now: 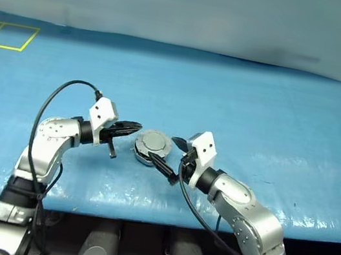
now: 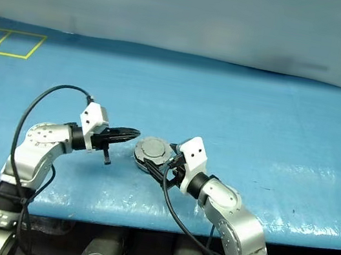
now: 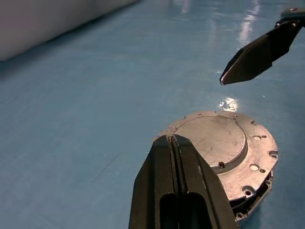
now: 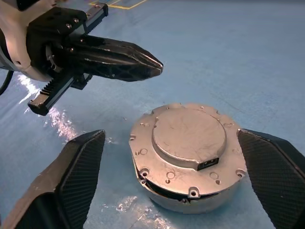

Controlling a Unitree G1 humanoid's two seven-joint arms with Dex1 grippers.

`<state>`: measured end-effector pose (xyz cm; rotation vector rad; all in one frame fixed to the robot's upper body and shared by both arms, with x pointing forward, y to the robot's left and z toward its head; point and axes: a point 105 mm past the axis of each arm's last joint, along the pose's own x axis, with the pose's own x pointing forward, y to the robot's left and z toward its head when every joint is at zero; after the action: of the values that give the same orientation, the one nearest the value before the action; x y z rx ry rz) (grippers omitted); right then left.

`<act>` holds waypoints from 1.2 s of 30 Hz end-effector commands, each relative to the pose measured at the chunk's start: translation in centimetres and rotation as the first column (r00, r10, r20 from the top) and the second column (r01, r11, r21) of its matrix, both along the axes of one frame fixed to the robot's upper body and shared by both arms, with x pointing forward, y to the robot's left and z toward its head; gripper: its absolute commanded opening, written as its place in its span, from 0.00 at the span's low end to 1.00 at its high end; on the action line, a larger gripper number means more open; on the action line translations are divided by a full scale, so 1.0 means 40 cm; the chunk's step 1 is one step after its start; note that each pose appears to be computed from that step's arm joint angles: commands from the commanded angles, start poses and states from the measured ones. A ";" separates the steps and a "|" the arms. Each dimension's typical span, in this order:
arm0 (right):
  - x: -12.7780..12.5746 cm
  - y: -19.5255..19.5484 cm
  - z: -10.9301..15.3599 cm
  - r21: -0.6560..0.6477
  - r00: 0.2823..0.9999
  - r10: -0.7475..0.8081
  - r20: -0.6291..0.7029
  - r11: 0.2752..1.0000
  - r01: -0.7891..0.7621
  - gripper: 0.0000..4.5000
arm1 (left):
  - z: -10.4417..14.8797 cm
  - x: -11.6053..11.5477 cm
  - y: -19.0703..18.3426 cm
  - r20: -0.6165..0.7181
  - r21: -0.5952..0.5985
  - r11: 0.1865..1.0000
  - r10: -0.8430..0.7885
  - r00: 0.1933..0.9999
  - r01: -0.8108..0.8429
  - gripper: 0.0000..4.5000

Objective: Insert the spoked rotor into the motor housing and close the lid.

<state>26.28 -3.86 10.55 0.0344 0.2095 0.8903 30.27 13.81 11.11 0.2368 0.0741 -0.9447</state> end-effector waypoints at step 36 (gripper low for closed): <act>0.094 0.110 -0.018 -0.192 0.997 0.076 0.035 0.979 -0.067 0.68 | -0.088 -0.129 -0.017 0.011 -0.209 0.952 0.231 0.973 -0.223 0.00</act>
<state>30.17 -0.35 8.32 -0.1619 0.3159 0.9264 25.11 12.99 6.80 0.0524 0.0150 -0.7232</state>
